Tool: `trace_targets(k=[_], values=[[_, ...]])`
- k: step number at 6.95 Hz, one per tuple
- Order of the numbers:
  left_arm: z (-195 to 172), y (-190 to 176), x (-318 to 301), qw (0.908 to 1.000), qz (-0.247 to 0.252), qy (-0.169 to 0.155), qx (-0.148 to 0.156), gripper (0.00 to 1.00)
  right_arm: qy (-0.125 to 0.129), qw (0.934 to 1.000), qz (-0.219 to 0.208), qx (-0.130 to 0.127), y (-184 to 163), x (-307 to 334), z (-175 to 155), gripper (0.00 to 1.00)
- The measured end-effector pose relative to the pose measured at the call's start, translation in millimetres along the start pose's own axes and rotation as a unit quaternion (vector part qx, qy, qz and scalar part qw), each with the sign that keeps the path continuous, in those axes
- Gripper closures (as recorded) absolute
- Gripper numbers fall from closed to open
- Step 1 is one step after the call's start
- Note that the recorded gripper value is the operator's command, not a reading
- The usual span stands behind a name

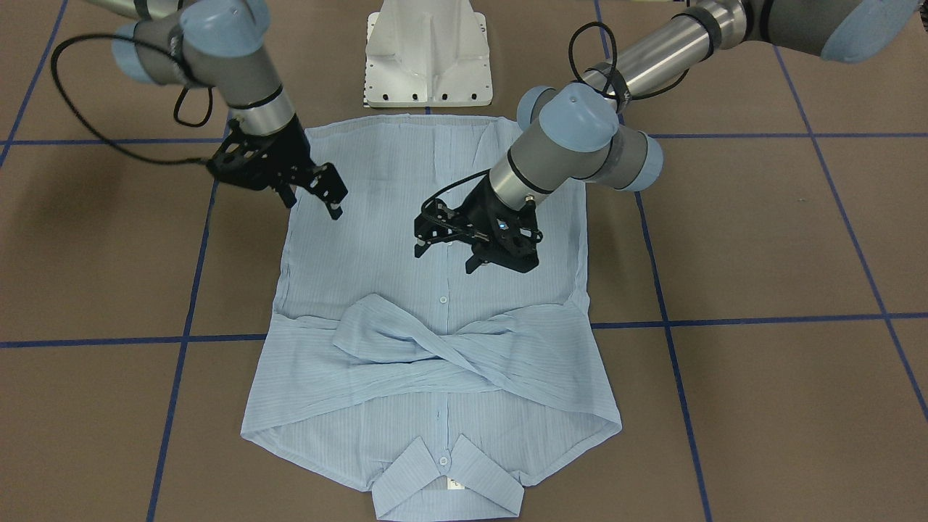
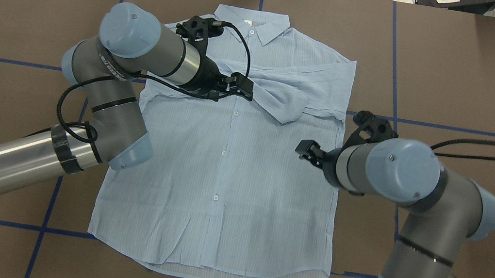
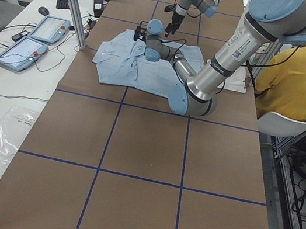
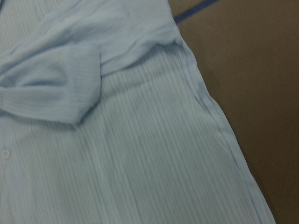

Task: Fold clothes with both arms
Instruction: 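Release the sleeve with the left gripper while the right gripper moves to the hem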

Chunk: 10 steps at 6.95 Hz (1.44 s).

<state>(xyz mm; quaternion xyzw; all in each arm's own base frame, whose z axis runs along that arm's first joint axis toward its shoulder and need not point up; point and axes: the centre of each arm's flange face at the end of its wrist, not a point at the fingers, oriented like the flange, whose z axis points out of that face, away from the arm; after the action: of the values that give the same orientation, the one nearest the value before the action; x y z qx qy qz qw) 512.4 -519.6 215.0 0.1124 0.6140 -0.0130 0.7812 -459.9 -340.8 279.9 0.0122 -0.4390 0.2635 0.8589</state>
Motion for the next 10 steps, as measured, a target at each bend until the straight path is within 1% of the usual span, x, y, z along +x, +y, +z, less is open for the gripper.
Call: trace_targets(k=[1, 2, 3, 4, 5, 7, 9, 10], values=[[-8.7, -1.9, -21.9, 0.9999, 0.006, -0.009, 0.005, 0.05, 0.025, 0.9996, 0.010, -0.002, 48.0, 10.7, -7.4, 0.07], [-14.0, -2.0, -31.4, 0.9999, 0.008, -0.012, 0.008, 0.05, 0.048, 0.9988, 0.011, 0.004, 82.1, 27.9, -2.3, 0.07], [-18.1, -0.2, -34.3, 0.9998, 0.010, -0.011, 0.011, 0.05, 0.066, 0.9977, 0.006, 0.013, 106.9, 45.5, 6.7, 0.08], [-20.1, 2.2, -37.7, 0.9998, 0.010, -0.012, 0.011, 0.05, 0.078, 0.9968, 0.003, 0.017, 120.8, 56.6, 15.6, 0.09], [-20.4, 3.3, -39.7, 0.9998, 0.011, -0.013, 0.011, 0.05, 0.089, 0.9959, 0.001, 0.020, 125.9, 64.5, 22.6, 0.09], [-20.6, 4.4, -39.9, 0.9998, 0.010, -0.013, 0.011, 0.05, 0.104, 0.9943, -0.002, 0.021, 126.6, 82.1, 30.8, 0.13], [-23.3, 4.5, -38.0, 0.9998, 0.010, -0.010, 0.013, 0.05, 0.110, 0.9938, -0.008, 0.014, 136.6, 89.7, 32.9, 0.17], [-25.0, 4.6, -36.6, 0.9998, 0.010, -0.009, 0.014, 0.05, 0.112, 0.9936, -0.013, 0.009, 143.2, 92.0, 33.4, 0.24]])
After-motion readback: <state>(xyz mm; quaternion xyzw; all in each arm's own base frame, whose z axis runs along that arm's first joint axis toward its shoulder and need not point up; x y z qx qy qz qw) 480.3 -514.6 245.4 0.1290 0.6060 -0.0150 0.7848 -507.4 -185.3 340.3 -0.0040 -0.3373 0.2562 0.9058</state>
